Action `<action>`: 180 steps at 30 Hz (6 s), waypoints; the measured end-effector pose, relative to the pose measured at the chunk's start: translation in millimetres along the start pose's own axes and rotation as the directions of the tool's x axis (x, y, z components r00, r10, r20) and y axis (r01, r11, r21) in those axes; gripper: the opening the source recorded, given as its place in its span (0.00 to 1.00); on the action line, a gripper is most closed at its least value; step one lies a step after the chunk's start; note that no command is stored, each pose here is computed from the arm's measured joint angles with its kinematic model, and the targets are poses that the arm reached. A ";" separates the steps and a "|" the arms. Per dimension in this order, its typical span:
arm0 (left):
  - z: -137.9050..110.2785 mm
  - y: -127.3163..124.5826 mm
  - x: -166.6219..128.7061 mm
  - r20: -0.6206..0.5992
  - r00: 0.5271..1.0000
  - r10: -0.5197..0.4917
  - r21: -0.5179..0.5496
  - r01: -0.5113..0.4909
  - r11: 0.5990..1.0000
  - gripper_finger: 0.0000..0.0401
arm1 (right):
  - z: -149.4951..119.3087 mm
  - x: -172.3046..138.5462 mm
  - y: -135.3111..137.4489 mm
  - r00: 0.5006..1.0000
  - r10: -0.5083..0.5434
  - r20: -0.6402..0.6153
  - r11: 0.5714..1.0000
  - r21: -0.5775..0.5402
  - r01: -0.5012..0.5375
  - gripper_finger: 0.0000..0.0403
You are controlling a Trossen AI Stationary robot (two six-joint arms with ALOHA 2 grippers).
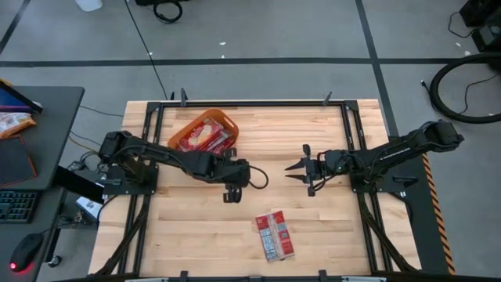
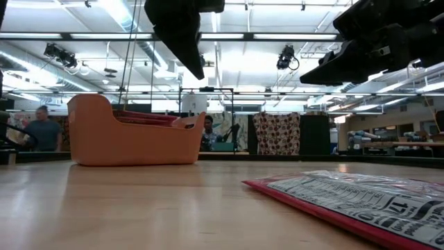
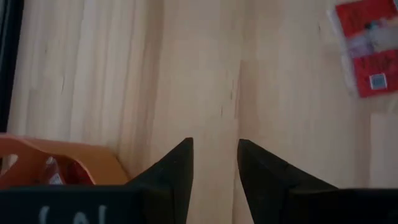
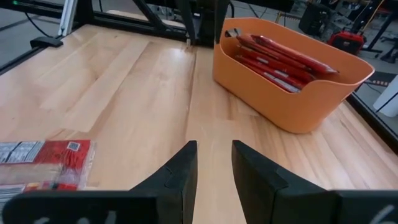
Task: Sort popcorn bags into baskets
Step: Put the red popcorn bag into the orange bin
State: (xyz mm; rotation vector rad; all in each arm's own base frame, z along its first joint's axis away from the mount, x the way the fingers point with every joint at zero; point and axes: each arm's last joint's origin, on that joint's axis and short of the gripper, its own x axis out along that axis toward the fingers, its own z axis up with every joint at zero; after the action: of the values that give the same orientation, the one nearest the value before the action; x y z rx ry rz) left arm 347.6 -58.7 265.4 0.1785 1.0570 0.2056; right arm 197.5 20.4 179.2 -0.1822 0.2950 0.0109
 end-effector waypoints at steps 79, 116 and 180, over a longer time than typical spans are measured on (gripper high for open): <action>-7.3 -123.9 127.9 -0.216 0.974 0.063 0.508 0.057 0.860 0.02 | -5.3 9.1 -1.9 1.000 0.025 -0.003 1.000 0.017 -0.025 0.26; 12.7 -42.1 84.9 -0.401 0.908 0.118 0.152 -0.061 0.986 0.00 | -6.2 28.0 29.9 0.985 0.173 0.012 0.985 -0.019 -0.173 0.26; 19.2 -78.2 74.7 -0.240 0.963 0.122 0.171 -0.082 0.982 0.32 | -1.3 98.0 90.8 0.983 -0.181 -0.029 0.972 -0.159 0.174 0.12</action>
State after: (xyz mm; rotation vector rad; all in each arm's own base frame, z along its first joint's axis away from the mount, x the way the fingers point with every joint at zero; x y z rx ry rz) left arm 406.3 -116.3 192.6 0.3597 1.3178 0.2413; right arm 287.5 107.9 133.5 -0.3641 0.3202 -0.1483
